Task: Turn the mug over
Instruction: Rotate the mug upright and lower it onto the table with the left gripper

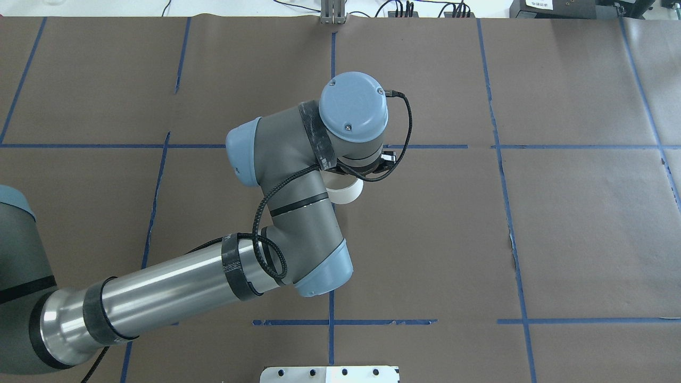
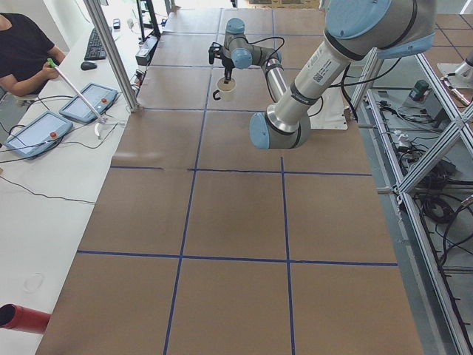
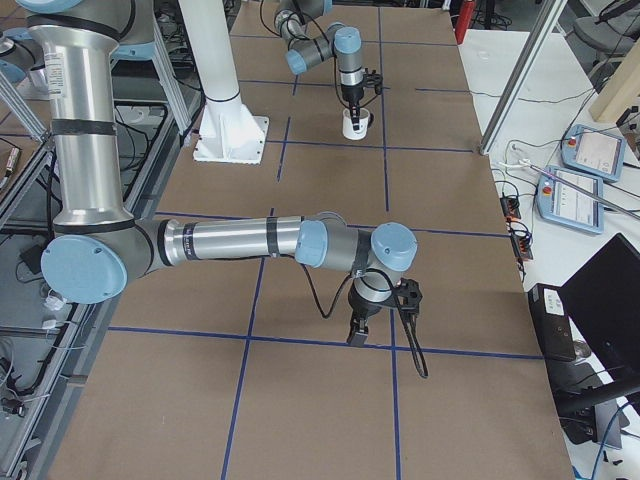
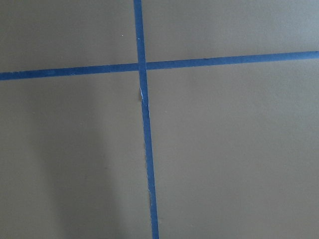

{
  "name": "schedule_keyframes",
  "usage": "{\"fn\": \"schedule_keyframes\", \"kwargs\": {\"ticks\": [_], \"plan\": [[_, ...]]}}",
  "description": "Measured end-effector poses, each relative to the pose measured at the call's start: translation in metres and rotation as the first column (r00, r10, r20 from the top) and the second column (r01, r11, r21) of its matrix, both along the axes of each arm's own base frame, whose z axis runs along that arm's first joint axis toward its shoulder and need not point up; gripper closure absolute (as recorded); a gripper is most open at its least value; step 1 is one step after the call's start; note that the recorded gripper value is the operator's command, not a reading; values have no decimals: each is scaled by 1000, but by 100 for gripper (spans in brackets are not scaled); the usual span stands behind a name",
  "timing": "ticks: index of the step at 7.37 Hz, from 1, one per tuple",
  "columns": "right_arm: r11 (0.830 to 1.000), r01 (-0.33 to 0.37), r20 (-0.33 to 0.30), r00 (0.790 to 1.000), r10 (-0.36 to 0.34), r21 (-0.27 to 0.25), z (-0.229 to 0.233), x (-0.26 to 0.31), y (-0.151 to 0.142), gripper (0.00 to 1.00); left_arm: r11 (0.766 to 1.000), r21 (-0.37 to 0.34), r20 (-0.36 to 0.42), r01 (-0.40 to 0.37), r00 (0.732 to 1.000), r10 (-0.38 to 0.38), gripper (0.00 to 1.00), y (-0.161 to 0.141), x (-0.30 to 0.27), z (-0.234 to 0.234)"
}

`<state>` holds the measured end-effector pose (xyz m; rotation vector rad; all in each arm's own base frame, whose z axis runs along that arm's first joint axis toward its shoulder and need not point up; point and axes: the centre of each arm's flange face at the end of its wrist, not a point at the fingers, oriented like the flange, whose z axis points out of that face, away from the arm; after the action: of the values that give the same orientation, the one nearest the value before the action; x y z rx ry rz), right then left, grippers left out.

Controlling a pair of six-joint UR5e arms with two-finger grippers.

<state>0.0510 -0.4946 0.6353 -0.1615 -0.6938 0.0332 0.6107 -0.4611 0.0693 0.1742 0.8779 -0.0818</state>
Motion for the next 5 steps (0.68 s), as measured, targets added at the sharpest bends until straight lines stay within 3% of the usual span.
{"fn": "schedule_keyframes", "kwargs": {"ticks": [5], "plan": [[1000, 0, 0, 1000, 0, 1, 0, 0, 0, 0, 999, 46, 90, -28, 996, 23, 100, 14, 35, 28]]}}
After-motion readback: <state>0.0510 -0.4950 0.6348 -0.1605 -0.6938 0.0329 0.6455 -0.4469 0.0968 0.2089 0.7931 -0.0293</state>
